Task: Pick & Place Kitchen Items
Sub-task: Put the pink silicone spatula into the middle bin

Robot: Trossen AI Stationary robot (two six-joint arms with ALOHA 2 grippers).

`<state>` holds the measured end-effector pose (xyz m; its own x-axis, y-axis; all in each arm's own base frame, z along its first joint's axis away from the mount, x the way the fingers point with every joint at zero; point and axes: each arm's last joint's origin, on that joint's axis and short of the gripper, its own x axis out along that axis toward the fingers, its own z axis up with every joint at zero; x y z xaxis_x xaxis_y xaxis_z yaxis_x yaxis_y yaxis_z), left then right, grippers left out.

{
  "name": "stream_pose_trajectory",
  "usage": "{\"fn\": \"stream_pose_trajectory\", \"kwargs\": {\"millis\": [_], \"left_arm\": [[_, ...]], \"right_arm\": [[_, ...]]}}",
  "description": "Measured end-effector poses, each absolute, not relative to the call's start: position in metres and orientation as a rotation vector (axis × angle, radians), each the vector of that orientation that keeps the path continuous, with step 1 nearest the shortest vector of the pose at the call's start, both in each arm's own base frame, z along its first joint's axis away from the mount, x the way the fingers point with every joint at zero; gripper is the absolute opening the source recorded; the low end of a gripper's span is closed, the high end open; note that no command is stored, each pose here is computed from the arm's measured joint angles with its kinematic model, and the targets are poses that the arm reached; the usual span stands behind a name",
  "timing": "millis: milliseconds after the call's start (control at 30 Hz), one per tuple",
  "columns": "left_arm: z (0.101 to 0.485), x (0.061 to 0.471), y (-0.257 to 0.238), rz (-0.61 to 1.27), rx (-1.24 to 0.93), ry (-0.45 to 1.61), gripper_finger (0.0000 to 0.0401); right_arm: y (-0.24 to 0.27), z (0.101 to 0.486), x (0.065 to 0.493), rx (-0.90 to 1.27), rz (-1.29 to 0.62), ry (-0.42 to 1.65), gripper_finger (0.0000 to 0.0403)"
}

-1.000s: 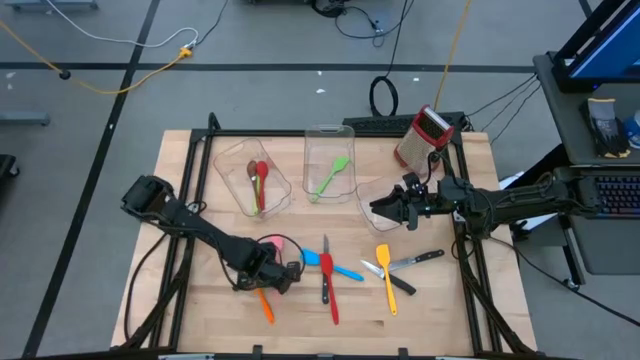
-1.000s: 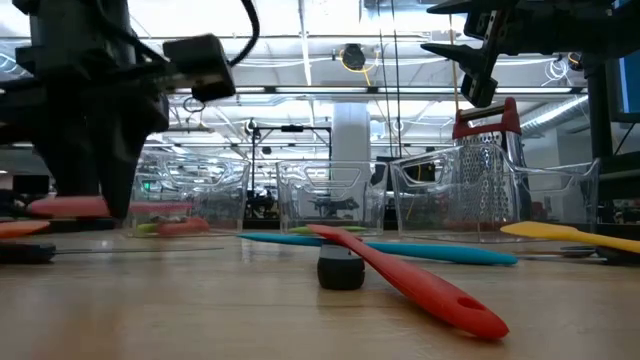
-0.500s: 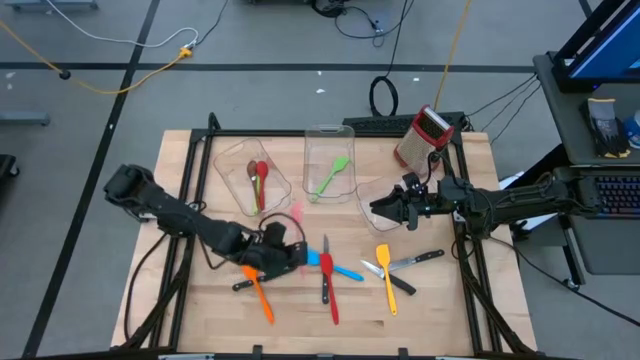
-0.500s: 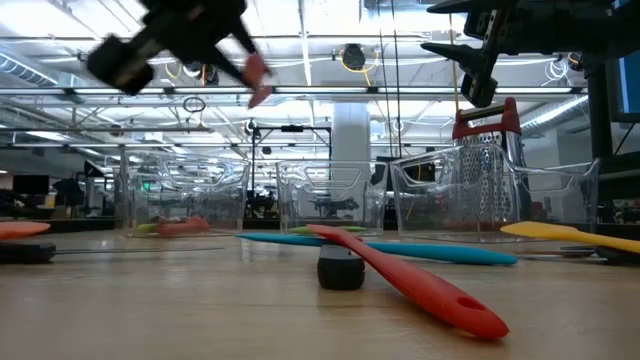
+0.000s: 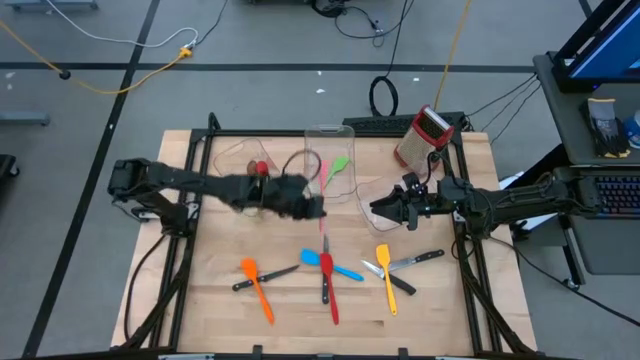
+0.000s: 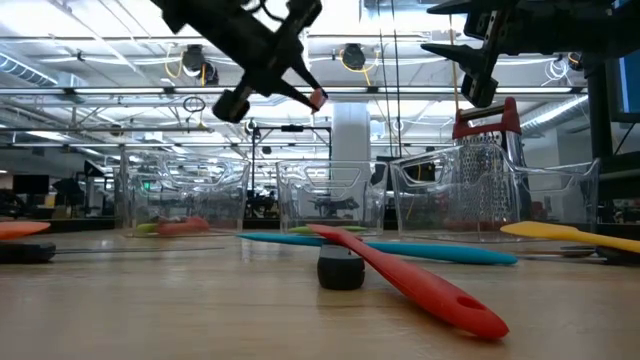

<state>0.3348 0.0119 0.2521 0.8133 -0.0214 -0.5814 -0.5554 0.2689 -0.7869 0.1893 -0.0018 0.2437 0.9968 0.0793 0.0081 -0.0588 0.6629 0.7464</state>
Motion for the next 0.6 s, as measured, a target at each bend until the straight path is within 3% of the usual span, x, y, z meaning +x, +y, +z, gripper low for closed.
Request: {"fn": "stream_pose_trajectory", "kwargs": {"millis": [367, 600], "left_arm": [[0.285, 0.329, 0.099, 0.418, -1.072, 0.542, 0.0031], [0.280, 0.347, 0.133, 0.435, -0.974, 0.658, 0.0031]], "right_arm": [[-0.002, 0.239, 0.189, 0.827, 0.053, 0.074, 0.0171], [-0.002, 0.238, 0.189, 0.820, 0.052, 0.074, 0.0171]]}}
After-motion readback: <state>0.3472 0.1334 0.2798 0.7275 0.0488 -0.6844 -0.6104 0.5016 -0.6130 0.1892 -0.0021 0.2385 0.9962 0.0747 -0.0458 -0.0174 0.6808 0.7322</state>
